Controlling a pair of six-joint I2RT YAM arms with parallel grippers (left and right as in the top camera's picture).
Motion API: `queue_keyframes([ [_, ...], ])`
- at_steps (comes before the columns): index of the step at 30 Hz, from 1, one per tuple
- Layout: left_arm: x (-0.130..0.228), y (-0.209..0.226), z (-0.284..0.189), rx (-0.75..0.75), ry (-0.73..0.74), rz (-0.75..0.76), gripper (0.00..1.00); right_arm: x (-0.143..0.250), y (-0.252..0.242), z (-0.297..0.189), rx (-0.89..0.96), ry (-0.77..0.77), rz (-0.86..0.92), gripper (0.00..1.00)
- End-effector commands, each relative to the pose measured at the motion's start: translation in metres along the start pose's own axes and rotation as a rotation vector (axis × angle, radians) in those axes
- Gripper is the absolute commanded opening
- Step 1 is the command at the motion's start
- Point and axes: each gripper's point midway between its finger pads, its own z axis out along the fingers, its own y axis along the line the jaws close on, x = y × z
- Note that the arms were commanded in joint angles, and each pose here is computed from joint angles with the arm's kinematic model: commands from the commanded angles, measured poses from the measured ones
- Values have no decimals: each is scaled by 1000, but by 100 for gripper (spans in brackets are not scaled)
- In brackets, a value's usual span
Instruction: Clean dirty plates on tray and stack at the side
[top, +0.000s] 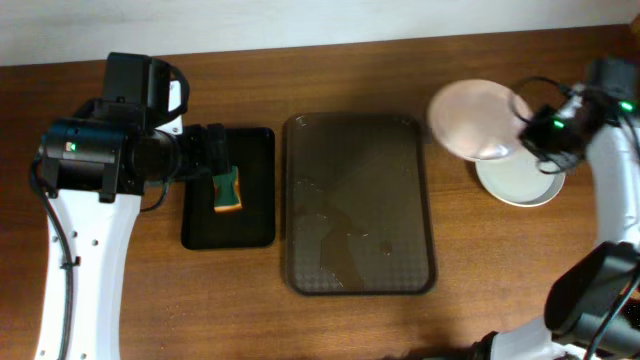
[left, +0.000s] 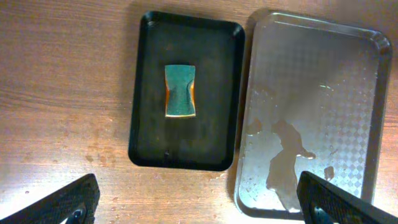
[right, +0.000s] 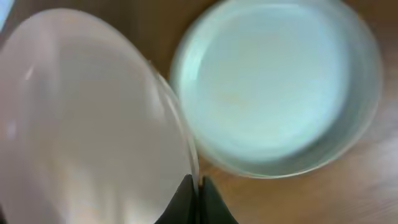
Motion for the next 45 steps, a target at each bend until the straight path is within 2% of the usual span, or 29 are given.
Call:
queue_keyframes([
  [1,0,-2,-3,10,-6,14,100,-3,-70,22,36,26,183,4],
  [4,0,-2,-3,10,-6,14,100,-11,-100,33,41,-31,226,4],
  [7,0,-2,-3,10,-6,14,100,-13,-95,36,36,-40,155,6],
  [8,0,-2,-3,10,-6,14,100,-12,-94,37,51,-41,143,37],
  [9,0,-2,-3,10,-6,14,100,-12,-93,37,54,-42,142,52],
  [12,0,-2,-2,10,-6,14,100,-15,-54,17,-117,-42,115,55],
  [14,0,-2,-3,10,-6,14,100,-8,-9,-16,-236,-72,-17,55],
  [16,0,-2,-3,10,-7,14,100,20,45,-52,-338,-87,-192,55],
  [18,0,-2,-3,10,-7,14,100,74,104,-88,-422,-87,-443,56],
  [19,0,-2,-3,10,-6,14,100,92,119,-98,-452,-86,-512,57],
  [20,0,-2,-3,10,-6,14,100,120,141,-114,-501,-80,-606,73],
  [21,0,-2,-3,10,-7,14,100,153,163,-131,-564,-70,-709,98],
  [24,0,-2,-3,10,-6,14,100,219,194,-144,-654,4,-902,98],
  [25,0,-2,-3,10,-6,14,100,218,190,-139,-600,-29,-964,98],
  [28,0,-2,-3,10,-6,14,100,216,169,-158,-586,-68,-996,99],
  [30,0,-2,-3,10,-6,14,100,218,152,-191,-587,-200,-1121,98],
  [31,0,-2,-3,10,-6,14,100,212,135,-209,-524,-313,-1146,98],
  [33,0,-2,-2,10,-6,14,100,205,108,-219,-429,-444,-1122,98],
  [36,0,-2,-3,10,-6,14,100,201,76,-191,-375,-624,-1067,98],
  [40,0,-2,-3,10,-6,14,100,217,50,-129,-413,-742,-1055,98],
  [45,0,-2,-3,10,-6,14,100,225,40,-90,-477,-910,-1039,98],
])
